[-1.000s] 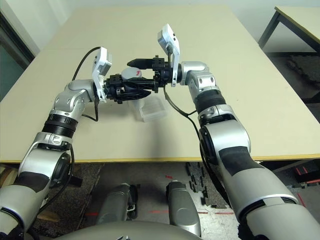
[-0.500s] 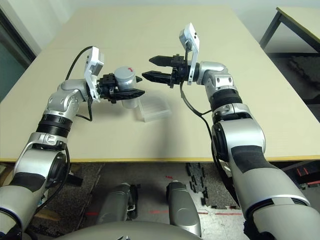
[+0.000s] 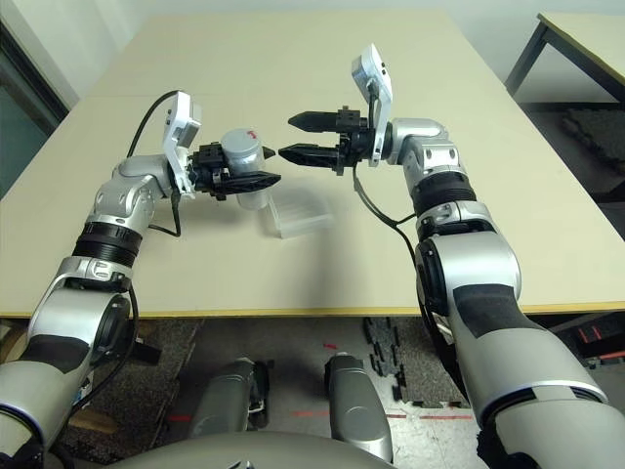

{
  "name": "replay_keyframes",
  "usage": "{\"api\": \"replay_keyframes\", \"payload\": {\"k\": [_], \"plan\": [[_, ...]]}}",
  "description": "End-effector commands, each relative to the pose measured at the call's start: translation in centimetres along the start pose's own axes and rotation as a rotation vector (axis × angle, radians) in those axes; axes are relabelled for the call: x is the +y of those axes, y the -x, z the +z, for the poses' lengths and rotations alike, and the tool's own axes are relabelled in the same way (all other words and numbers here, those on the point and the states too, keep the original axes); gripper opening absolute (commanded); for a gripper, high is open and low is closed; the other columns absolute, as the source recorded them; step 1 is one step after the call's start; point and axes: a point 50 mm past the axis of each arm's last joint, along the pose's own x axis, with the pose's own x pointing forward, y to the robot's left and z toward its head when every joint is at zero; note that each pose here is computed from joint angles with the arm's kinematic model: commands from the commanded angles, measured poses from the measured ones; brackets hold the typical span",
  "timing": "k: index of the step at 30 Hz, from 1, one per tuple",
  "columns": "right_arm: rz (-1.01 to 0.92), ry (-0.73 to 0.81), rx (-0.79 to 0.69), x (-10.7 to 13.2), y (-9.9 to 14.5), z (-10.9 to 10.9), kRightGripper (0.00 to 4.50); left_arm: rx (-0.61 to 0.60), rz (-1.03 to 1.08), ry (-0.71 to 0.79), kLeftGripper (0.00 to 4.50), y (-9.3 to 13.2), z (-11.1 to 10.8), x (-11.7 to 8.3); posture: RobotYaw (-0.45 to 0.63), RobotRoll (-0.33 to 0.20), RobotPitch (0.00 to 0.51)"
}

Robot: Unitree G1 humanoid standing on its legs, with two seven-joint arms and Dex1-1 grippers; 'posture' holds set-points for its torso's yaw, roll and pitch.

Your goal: Pour the medicine from the bottle into the box.

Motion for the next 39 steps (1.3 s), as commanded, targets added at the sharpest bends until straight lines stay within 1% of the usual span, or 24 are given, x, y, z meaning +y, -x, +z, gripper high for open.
{"api": "replay_keyframes", "payload": {"k": [1,7,21,33,39], "plan": [[0.034,0.011,-0.003,0.3,-0.9,0.2,4.5,0.02,-0.017,-0.018,2.68,-0.9,0.0,0.0,-0.19,0.0,0.067],[0.05,0.02,-0.009,0.5,-1.9,0.3,4.5,0.019,-0.037,-0.019,2.68,-1.7,-0.1,-0.2,-0.2,0.0,0.069],[0.065,0.025,-0.013,0.7,-3.2,0.3,4.5,0.017,-0.045,-0.022,2.68,-2.2,-0.2,-0.3,-0.2,0.0,0.069],[0.062,0.029,-0.01,0.7,-3.9,0.1,4.5,0.012,-0.055,-0.019,2.68,-2.6,-0.2,-0.6,-0.19,0.0,0.075],[0.021,0.029,0.001,0.4,-3.7,-0.1,4.5,0.004,-0.085,-0.017,2.68,-2.7,0.0,-1.0,-0.19,0.0,0.075]]}}
